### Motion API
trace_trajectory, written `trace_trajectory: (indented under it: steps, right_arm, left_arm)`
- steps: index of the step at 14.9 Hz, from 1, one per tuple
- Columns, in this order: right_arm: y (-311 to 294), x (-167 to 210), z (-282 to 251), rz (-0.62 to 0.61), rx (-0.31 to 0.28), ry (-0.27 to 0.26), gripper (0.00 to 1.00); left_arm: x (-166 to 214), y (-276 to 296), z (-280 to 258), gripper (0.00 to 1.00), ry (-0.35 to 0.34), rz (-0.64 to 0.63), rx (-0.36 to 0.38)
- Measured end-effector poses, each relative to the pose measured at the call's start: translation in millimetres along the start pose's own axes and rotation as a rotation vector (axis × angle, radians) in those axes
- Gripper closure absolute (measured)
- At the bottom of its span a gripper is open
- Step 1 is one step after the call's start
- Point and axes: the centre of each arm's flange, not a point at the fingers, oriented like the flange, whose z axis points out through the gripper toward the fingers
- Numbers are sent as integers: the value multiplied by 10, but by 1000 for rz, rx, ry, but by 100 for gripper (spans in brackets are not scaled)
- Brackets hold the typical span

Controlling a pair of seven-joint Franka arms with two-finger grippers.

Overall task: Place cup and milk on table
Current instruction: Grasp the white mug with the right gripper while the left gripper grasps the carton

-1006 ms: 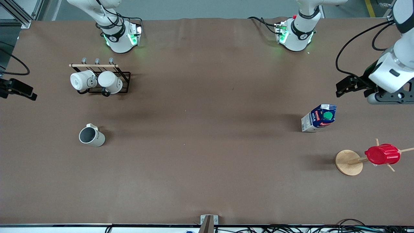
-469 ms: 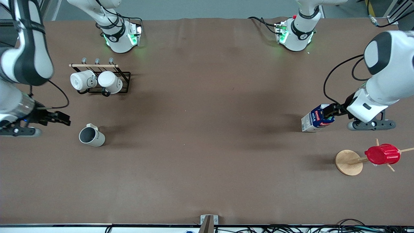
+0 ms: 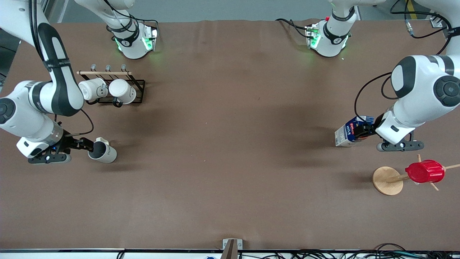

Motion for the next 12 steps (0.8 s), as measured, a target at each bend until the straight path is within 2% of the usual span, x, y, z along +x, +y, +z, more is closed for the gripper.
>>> trace_trajectory:
  steps: [3, 9, 10, 12]
  right_arm:
    - [111, -55, 244, -13, 0, -6, 0]
    - [-64, -232, 533, -34, 8, -15, 4]
    - [-82, -237, 542, -36, 8, -15, 8]
    - [-95, -233, 542, -38, 7, -13, 26]
  left_arm:
    - [-21, -92, 178, 1, -11, -14, 0]
    - [-147, -125, 439, 1, -39, -17, 1]
    - [-167, -126, 472, 1, -46, -17, 2]
    - [-186, -126, 506, 1, -52, -17, 2]
